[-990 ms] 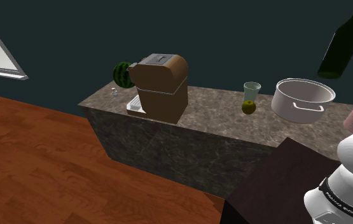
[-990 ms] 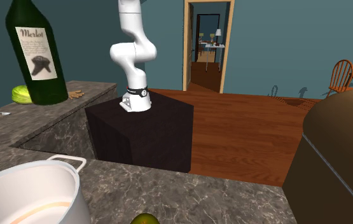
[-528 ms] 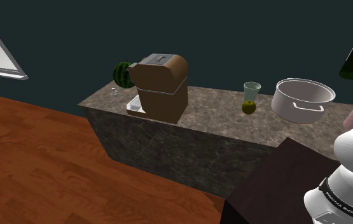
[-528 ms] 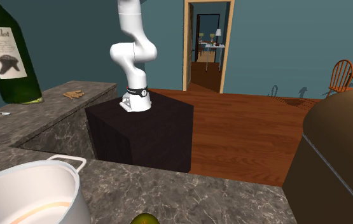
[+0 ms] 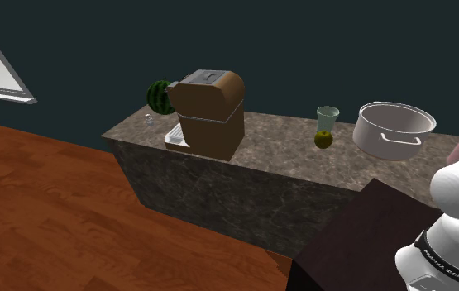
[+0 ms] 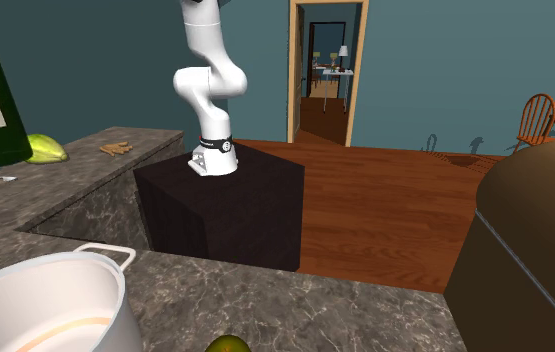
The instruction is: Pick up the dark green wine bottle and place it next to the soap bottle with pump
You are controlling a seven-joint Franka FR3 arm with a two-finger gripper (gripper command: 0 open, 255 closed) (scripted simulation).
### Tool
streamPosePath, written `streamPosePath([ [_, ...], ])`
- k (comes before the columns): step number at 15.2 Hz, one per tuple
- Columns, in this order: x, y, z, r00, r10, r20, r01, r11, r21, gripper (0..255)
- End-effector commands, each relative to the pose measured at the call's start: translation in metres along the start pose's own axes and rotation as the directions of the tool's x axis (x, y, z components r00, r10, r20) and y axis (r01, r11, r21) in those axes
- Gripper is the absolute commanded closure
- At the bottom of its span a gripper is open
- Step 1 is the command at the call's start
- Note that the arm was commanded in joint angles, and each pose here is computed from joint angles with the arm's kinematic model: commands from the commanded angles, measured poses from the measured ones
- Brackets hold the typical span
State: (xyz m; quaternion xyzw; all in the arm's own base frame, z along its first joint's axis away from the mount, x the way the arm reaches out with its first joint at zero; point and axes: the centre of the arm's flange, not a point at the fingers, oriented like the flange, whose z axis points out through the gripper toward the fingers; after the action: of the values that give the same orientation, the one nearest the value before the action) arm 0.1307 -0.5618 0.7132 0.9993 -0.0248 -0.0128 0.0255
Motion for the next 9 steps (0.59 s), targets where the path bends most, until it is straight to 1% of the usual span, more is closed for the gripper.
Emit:
streamPosePath([
  [1, -0.001, 0.0, 0.01, 1.0, -0.001, 0.0, 0.001, 1.0, -0.001, 255],
  [9, 0.0, -0.002, 0.052, 1.0, -0.001, 0.0, 0.001, 1.0, -0.001, 255],
])
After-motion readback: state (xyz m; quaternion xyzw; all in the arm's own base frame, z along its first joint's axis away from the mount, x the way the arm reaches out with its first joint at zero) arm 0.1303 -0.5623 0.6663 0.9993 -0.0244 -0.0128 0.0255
